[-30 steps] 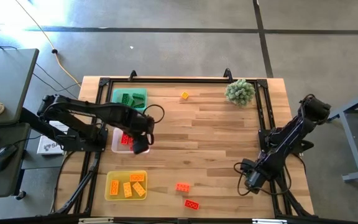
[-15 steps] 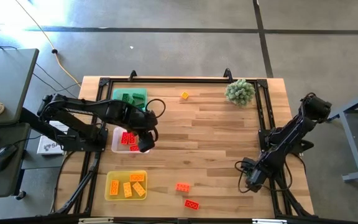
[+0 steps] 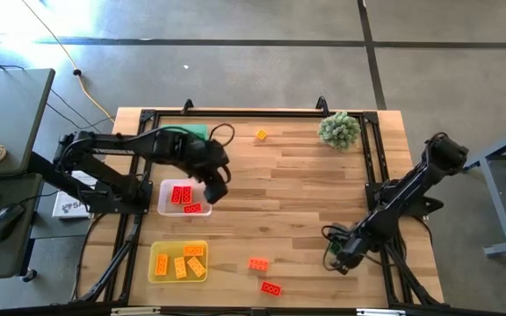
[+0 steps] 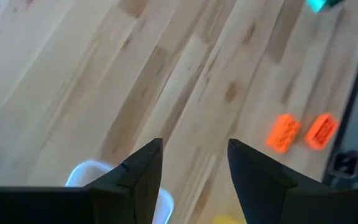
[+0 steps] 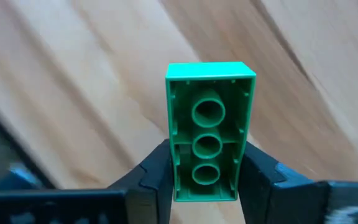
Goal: Sort & place blocks by color
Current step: Put the green game piece into the green bin
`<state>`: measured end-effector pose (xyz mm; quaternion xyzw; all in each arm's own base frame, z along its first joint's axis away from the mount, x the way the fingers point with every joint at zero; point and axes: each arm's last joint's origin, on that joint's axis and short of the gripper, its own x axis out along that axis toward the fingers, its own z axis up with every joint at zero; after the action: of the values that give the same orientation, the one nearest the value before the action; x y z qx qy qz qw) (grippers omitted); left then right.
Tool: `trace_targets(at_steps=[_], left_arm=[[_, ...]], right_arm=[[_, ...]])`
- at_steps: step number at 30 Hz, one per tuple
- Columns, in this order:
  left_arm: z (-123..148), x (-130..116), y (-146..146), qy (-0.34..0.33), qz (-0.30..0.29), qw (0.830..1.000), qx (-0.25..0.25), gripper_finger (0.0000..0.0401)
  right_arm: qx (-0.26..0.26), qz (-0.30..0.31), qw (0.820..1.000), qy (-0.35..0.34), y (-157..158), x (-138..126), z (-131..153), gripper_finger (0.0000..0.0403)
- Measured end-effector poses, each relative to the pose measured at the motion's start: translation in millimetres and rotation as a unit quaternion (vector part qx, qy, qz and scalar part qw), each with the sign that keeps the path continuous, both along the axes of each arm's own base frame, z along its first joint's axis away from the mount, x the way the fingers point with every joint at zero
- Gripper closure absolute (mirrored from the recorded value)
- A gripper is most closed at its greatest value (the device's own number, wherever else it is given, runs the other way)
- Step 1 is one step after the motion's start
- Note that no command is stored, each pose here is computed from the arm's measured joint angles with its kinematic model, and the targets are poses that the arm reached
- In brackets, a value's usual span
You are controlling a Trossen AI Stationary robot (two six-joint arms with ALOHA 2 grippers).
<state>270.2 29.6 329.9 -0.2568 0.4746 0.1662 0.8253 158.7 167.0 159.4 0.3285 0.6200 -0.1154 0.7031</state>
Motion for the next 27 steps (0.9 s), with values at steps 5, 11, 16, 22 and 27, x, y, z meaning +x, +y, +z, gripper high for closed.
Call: trace_targets(at_steps=[5,11,16,22,27], left_arm=[[5,6,17,-0.055,0.027,0.998,-0.021,0.0231],[13,12,37,-0.122,0.042,0.991,-0.035,0.0231],[19,14,53,-0.166,0.077,0.983,-0.034,0.0231],[24,15,65,-0.2,0.116,0.972,-0.044,0.0231],[26,17,68,-0.219,0.134,0.964,-0.076,0.0231]], right_arm=[[-0.007,-0.033,0.998,-0.053,-6,22,15,0.0292],[-0.017,-0.057,0.991,-0.119,-17,53,42,0.0292],[-0.051,-0.07,0.979,-0.187,-31,78,71,0.0292],[-0.103,-0.065,0.963,-0.24,-57,102,103,0.0292],[-0.153,-0.064,0.951,-0.26,-79,114,121,0.0292]])
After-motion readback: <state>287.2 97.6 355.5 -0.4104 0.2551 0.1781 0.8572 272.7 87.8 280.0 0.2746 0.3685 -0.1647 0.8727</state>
